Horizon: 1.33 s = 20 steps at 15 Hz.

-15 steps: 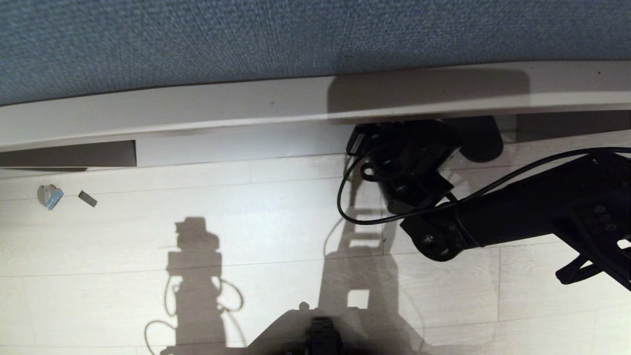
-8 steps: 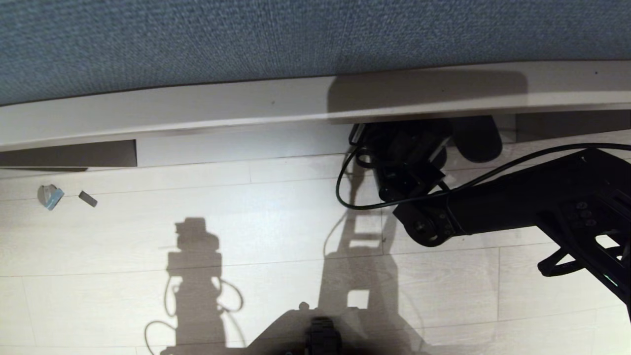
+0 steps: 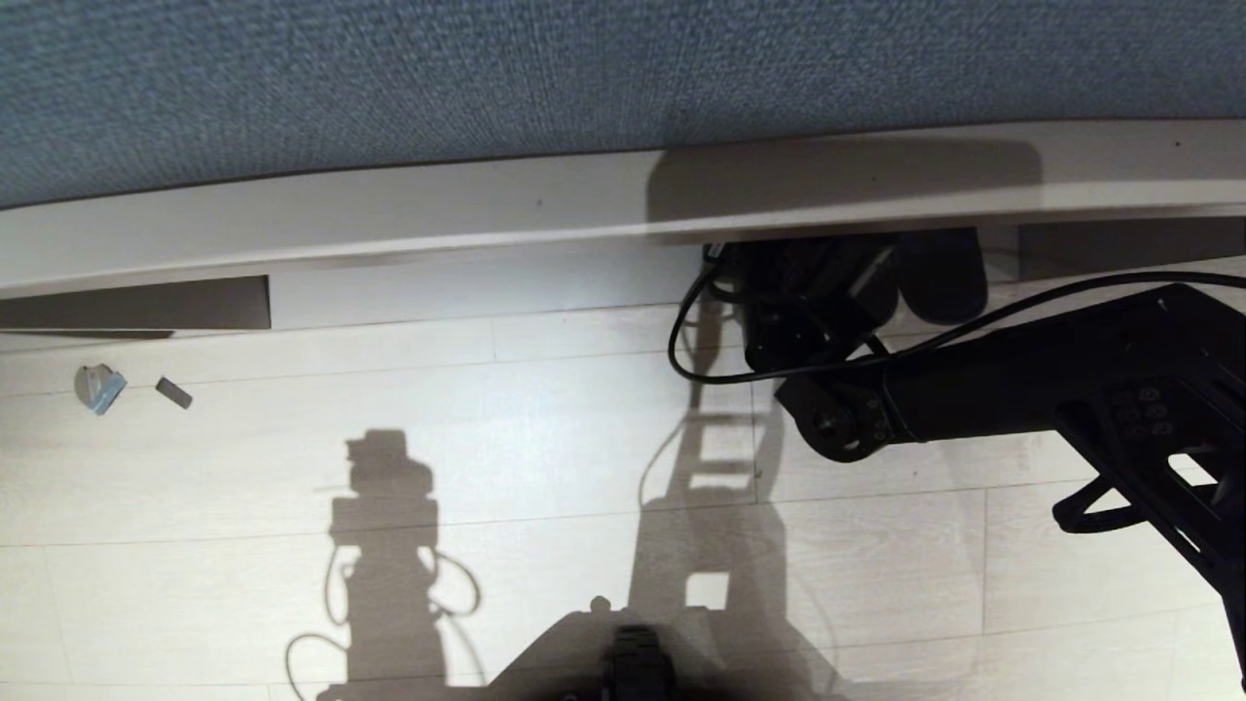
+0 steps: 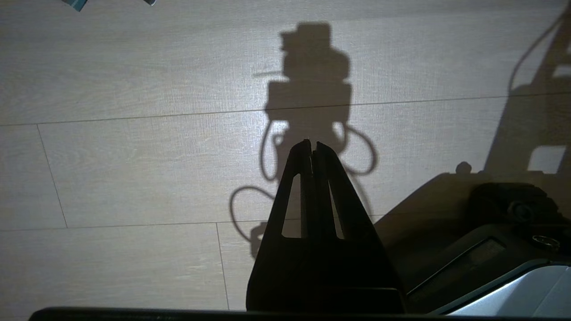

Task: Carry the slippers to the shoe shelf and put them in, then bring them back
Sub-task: Pick up the slippers in the shoe cabinet

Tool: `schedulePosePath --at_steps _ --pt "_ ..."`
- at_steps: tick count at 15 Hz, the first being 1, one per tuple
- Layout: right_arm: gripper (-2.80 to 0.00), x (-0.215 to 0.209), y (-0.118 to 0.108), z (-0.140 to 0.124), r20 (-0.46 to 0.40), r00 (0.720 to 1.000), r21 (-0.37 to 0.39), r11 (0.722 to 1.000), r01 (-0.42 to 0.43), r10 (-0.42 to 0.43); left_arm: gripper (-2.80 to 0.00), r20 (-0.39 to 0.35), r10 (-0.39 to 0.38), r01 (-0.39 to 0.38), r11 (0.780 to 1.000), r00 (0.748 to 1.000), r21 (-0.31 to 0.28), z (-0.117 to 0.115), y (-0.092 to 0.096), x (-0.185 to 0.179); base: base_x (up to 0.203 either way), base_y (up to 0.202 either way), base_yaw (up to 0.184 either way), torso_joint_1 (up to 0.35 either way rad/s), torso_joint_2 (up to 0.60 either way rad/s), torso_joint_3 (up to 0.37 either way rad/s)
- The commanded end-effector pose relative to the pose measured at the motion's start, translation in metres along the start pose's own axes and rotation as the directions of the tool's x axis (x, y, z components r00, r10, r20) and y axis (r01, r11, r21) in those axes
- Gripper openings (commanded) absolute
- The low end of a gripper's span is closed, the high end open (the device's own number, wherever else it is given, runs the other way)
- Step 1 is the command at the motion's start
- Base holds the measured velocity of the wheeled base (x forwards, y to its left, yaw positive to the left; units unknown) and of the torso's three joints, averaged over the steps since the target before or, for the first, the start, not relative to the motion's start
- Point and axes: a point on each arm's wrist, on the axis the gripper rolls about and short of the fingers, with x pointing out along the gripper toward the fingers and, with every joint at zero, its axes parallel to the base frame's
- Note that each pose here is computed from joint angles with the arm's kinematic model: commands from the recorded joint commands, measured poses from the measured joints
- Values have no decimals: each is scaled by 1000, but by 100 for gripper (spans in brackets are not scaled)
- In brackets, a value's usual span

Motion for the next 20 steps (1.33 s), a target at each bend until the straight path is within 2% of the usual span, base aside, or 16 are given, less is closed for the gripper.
schedulePosePath --at_steps 1,5,11,17,20 --pt "-280 0 1 2 10 1000 8 1000 9 -9 -280 0 1 -1 1000 1000 0 0 0 0 0 0 0 0 0 0" --pt "-280 -1 0 8 17 999 13 999 31 -31 -280 0 1 -1 1000 1000 0 0 0 0 0 0 0 0 0 0" --pt "-280 -27 18 34 13 996 50 995 -86 86 -280 0 0 0 1000 1000 3 0 0 0 0 0 0 0 0 0" --pt "-280 -71 8 25 -84 981 -15 984 -176 174 -280 0 0 0 1000 1000 3 0 0 0 0 0 0 0 0 0" --pt "-280 -96 -11 43 -116 972 -105 971 -216 204 -280 0 0 0 1000 1000 3 0 0 0 0 0 0 0 0 0"
